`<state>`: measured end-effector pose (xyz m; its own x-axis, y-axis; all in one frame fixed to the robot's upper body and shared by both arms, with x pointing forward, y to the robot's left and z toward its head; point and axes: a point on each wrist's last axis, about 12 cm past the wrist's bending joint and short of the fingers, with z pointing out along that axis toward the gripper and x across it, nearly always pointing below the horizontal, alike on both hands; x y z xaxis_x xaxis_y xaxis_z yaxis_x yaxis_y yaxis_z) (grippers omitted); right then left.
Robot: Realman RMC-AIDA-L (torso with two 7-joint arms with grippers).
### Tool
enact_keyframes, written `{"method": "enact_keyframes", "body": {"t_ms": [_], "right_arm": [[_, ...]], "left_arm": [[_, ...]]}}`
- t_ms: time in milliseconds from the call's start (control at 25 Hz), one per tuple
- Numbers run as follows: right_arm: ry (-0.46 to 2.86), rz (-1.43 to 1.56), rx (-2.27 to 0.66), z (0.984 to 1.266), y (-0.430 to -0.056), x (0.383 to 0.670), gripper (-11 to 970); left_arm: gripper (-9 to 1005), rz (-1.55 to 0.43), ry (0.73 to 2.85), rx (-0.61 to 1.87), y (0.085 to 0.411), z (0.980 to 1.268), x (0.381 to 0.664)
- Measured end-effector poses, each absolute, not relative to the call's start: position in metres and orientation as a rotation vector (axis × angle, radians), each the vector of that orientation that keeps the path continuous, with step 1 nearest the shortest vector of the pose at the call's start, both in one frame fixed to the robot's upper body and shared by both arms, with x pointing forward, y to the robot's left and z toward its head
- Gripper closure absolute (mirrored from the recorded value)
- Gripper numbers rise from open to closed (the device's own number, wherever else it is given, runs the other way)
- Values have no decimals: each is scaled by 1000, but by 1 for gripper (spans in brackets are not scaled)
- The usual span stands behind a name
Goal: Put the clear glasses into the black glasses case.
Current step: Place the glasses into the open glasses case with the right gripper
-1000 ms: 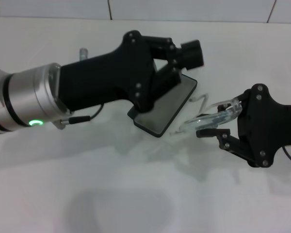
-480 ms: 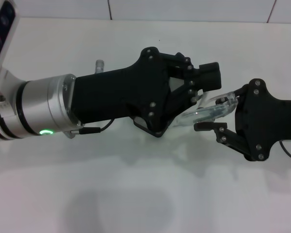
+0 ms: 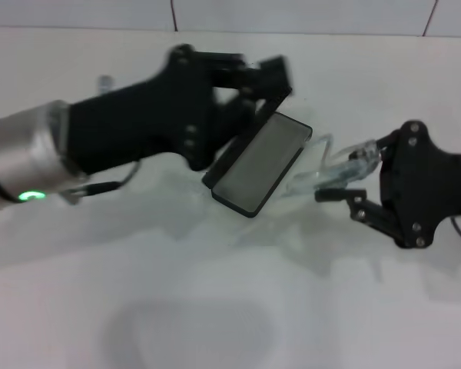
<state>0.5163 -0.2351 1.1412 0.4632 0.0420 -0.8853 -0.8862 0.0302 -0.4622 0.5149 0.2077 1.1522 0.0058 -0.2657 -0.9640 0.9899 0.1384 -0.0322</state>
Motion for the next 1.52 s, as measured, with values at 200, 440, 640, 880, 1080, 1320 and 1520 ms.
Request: {"method": "enact_keyframes", "body": {"t_ms": [200, 440, 640, 880, 1080, 1320, 1520], "right_arm": [[972, 769, -1438, 1156, -245, 535, 855], [1107, 551, -1752, 1199, -237, 569, 854], [1140, 266, -2087, 1235, -208, 587, 853], [1050, 58, -2407, 1261, -162, 600, 852], [987, -61, -2605, 1256, -132, 612, 851], [843, -173, -2684, 1238, -108, 621, 849], [766, -198, -2687, 1223, -101, 624, 848]], "left_arm": [[939, -1142, 1206, 846, 241, 1139, 503], [939, -1112, 1294, 785, 263, 1122, 482], [939, -1140, 1307, 799, 263, 1116, 471], [939, -1171, 1312, 833, 259, 1113, 467], [939, -1177, 1306, 840, 258, 1113, 466], [939, -1175, 1301, 844, 257, 1115, 468], [940, -1173, 1295, 845, 258, 1116, 470]]}}
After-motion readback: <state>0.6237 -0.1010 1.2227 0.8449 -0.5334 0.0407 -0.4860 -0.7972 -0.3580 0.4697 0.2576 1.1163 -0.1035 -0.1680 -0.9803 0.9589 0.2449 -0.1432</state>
